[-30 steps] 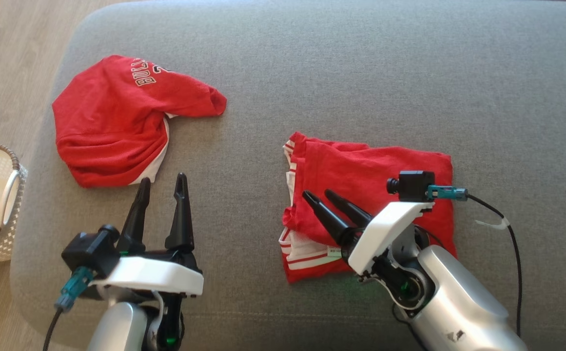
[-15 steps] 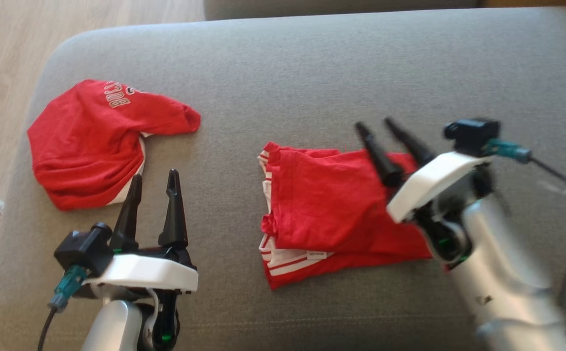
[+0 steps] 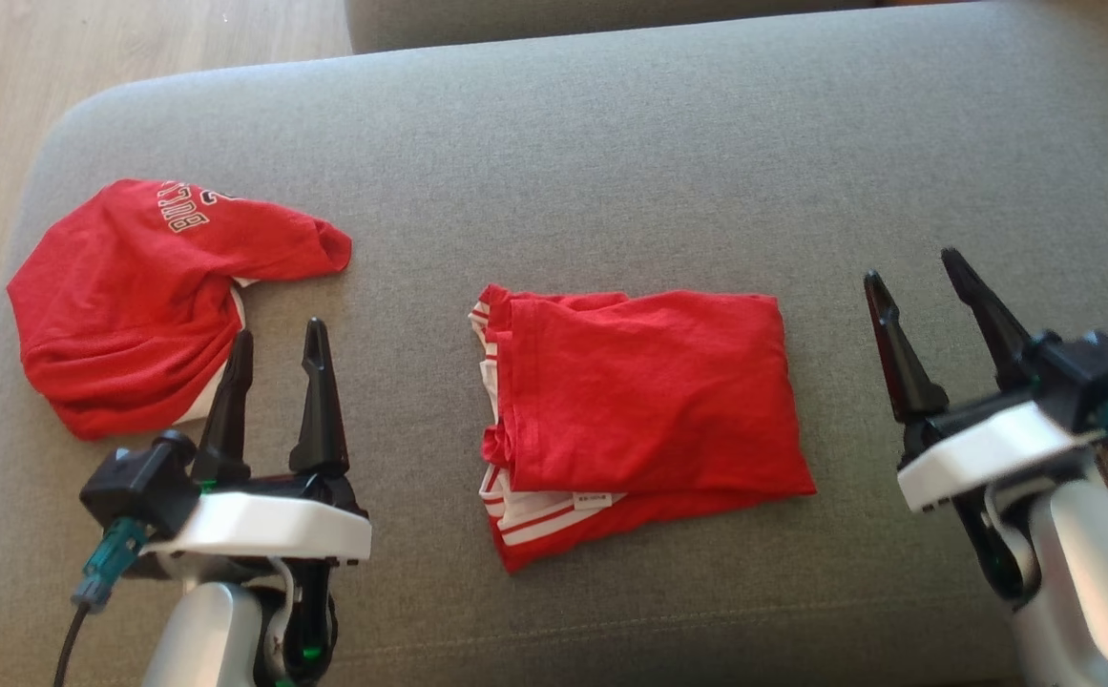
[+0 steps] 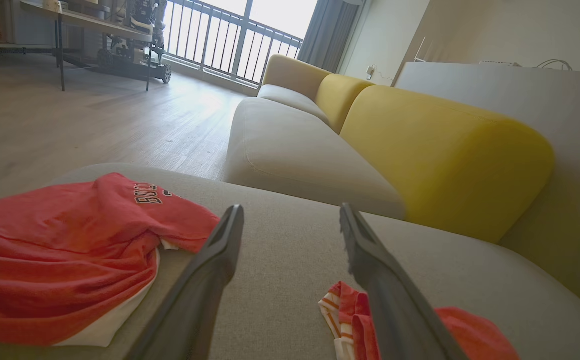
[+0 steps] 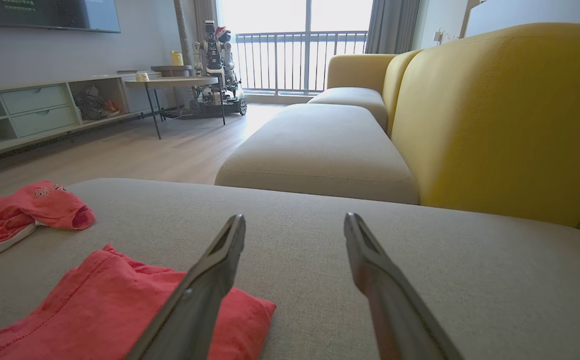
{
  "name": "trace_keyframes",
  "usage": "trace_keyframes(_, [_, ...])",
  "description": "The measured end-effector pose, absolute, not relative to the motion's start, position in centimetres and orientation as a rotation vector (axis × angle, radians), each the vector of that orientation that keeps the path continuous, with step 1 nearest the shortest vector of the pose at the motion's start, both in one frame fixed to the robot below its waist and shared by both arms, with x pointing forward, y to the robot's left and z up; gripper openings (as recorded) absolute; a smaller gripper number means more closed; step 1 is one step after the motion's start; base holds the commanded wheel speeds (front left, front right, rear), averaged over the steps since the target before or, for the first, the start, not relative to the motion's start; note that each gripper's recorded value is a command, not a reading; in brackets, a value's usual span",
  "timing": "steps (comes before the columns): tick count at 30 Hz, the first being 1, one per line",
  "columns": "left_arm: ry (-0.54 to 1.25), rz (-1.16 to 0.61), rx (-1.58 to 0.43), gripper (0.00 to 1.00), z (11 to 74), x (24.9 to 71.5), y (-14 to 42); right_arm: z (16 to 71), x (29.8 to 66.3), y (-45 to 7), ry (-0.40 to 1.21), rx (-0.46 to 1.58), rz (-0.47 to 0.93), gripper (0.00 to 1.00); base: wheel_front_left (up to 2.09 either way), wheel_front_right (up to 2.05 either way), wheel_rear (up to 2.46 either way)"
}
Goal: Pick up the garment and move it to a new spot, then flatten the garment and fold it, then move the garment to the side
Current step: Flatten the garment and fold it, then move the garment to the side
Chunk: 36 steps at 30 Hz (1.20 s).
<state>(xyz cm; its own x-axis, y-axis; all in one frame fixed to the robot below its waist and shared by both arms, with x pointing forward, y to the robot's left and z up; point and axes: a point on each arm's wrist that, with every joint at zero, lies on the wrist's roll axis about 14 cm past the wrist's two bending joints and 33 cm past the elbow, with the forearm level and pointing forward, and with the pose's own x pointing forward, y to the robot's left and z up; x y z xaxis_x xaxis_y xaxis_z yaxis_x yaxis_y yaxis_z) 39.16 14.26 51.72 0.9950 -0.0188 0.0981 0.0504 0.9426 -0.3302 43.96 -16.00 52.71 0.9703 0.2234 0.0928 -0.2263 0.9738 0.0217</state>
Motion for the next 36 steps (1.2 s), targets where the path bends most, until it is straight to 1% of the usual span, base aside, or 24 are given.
trace_keyframes(2, [-0.092,-0.037,-0.339,1.0,51.7,39.2,14.2,52.3,43.4,-16.5,-0.095,0.022,0.206,1.0,0.0,0.0,0.0])
trace_keyframes(6, [-0.079,-0.041,-0.334,1.0,51.3,39.0,14.0,51.8,42.5,-18.0,-0.108,0.052,0.114,1.0,0.0,0.0,0.0])
trace_keyframes(12, [-0.045,-0.04,-0.344,1.0,50.2,38.4,13.8,51.6,42.0,-18.3,-0.11,0.07,0.073,1.0,0.0,0.0,0.0])
trace_keyframes(27, [-0.048,-0.037,-0.341,1.0,50.3,38.0,13.9,51.7,41.8,-18.4,-0.117,0.077,0.054,1.0,0.0,0.0,0.0])
trace_keyframes(31, [-0.037,-0.039,-0.338,1.0,50.0,38.1,13.8,50.6,41.9,-17.3,-0.084,0.165,0.073,1.0,0.0,0.0,0.0])
trace_keyframes(36, [-0.008,-0.038,-0.339,1.0,49.0,38.2,13.8,47.7,42.1,-15.1,0.005,0.219,0.12,1.0,0.0,0.0,0.0])
